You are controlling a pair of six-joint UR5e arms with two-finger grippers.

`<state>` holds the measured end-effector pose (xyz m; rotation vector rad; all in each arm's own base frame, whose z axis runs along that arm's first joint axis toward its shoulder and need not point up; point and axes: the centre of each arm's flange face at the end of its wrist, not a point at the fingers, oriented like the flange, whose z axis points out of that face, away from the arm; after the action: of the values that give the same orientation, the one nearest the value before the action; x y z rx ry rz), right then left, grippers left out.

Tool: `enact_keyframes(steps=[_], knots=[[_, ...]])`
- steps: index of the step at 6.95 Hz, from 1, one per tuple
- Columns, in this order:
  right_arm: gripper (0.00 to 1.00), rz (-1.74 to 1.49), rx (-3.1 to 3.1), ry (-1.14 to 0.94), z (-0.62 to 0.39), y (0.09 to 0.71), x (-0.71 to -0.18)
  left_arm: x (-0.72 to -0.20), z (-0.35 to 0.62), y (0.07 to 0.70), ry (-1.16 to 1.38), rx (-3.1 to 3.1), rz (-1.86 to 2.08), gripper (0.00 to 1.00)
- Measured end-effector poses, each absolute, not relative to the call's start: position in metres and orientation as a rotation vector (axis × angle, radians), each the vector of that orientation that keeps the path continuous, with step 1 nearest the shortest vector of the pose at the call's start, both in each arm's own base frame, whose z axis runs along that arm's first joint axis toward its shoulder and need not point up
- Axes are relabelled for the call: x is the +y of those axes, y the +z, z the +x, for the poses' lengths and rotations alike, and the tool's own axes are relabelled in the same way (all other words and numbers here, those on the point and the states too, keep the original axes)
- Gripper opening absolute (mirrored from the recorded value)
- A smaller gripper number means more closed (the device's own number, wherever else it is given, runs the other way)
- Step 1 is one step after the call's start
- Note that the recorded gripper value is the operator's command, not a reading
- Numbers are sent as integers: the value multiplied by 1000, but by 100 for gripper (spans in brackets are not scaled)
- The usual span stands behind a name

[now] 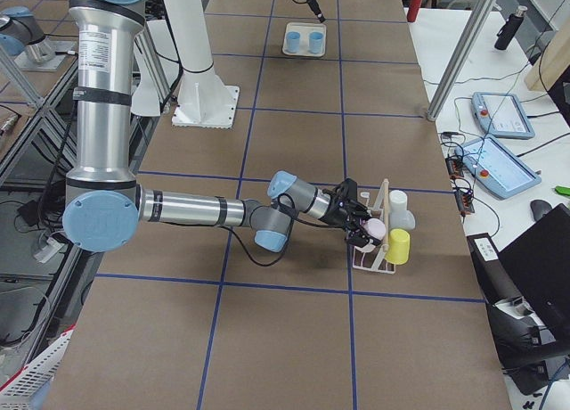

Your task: Transfer IKEA cup to right arm and place on rack

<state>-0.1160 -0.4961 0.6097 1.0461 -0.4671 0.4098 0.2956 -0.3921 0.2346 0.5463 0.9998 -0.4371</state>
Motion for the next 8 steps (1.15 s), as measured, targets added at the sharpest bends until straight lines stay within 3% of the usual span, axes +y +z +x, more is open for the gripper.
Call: enact_keyframes(steps=[8], knots=[[99, 1088, -495, 431, -118, 597, -505, -384, 288, 225, -417, 1037, 525, 100]])
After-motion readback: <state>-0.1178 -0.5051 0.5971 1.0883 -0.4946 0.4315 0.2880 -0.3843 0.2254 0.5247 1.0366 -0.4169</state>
